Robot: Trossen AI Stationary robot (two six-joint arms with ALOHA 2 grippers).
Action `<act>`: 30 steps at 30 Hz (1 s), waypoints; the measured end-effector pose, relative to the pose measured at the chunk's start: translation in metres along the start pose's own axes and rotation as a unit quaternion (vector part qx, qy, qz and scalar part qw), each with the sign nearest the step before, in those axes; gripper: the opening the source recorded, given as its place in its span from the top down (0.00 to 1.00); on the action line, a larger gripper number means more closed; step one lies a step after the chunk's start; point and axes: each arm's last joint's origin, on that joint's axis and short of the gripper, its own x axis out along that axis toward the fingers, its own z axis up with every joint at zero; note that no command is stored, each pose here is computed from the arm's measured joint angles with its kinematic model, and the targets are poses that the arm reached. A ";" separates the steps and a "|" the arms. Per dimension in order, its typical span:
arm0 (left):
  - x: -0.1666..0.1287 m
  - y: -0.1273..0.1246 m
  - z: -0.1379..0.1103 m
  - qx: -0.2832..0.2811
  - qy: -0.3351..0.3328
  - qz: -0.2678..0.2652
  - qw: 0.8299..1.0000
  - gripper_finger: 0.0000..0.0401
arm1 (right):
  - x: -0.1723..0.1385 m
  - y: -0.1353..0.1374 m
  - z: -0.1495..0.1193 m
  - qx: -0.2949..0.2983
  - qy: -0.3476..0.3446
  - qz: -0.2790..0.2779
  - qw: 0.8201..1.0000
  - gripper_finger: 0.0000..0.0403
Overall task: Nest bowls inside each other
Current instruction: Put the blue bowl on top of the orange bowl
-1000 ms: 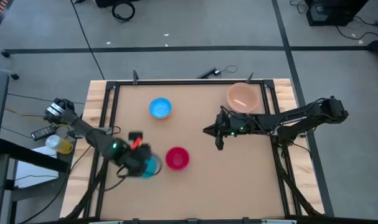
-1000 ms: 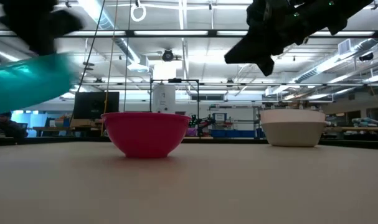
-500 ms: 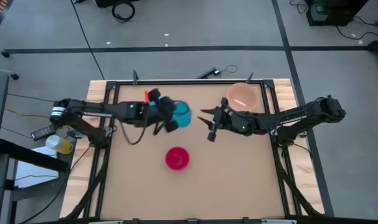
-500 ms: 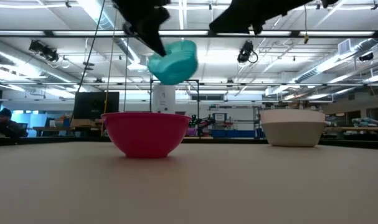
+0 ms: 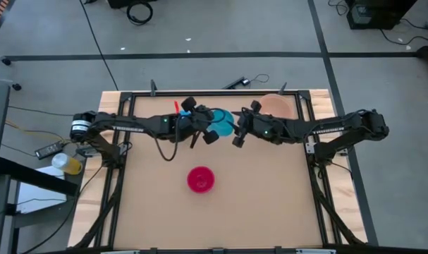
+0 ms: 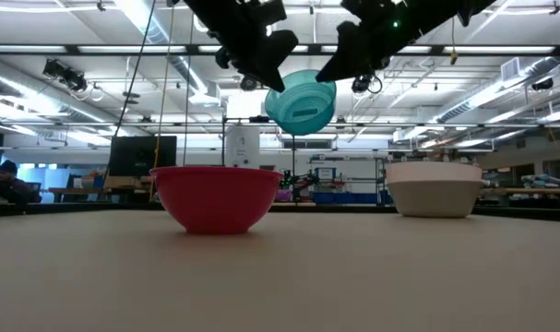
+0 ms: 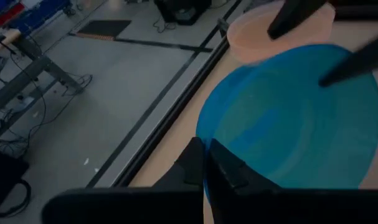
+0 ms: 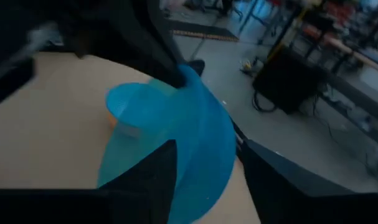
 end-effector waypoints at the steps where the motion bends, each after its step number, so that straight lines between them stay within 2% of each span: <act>1: 0.000 0.000 0.000 -0.001 -0.002 0.000 1.000 0.99 | 0.001 -0.002 -0.001 0.004 0.005 -0.007 1.000 0.56; 4: -0.001 0.000 0.001 -0.006 -0.006 -0.005 1.000 0.98 | 0.004 -0.008 -0.003 0.007 0.013 -0.016 1.000 0.67; 8: -0.001 -0.001 0.002 -0.008 -0.008 -0.018 1.000 0.98 | 0.008 -0.015 -0.005 0.012 0.019 -0.013 1.000 0.90; 10: -0.001 -0.002 0.003 -0.012 -0.012 -0.030 0.999 0.98 | 0.010 -0.018 -0.006 0.012 0.025 -0.017 0.999 0.96; 15: -0.004 -0.004 0.005 -0.003 -0.023 -0.049 0.999 0.90 | 0.014 -0.029 -0.014 0.036 0.060 -0.039 0.997 0.98; 18: -0.016 0.005 0.006 0.022 -0.014 -0.042 0.999 0.80 | 0.017 -0.049 -0.029 0.025 0.126 -0.134 0.983 0.98; 21: -0.025 0.017 0.005 0.027 0.005 -0.044 0.999 0.68 | 0.018 -0.075 -0.043 0.048 0.183 -0.176 0.966 0.98; 25: -0.035 0.024 0.000 0.031 0.032 -0.067 0.997 0.58 | 0.017 -0.111 -0.059 0.112 0.236 -0.180 0.948 0.98; 30: -0.041 0.026 -0.005 0.038 0.055 -0.069 0.995 0.55 | 0.007 -0.140 -0.057 0.169 0.210 -0.164 0.949 0.98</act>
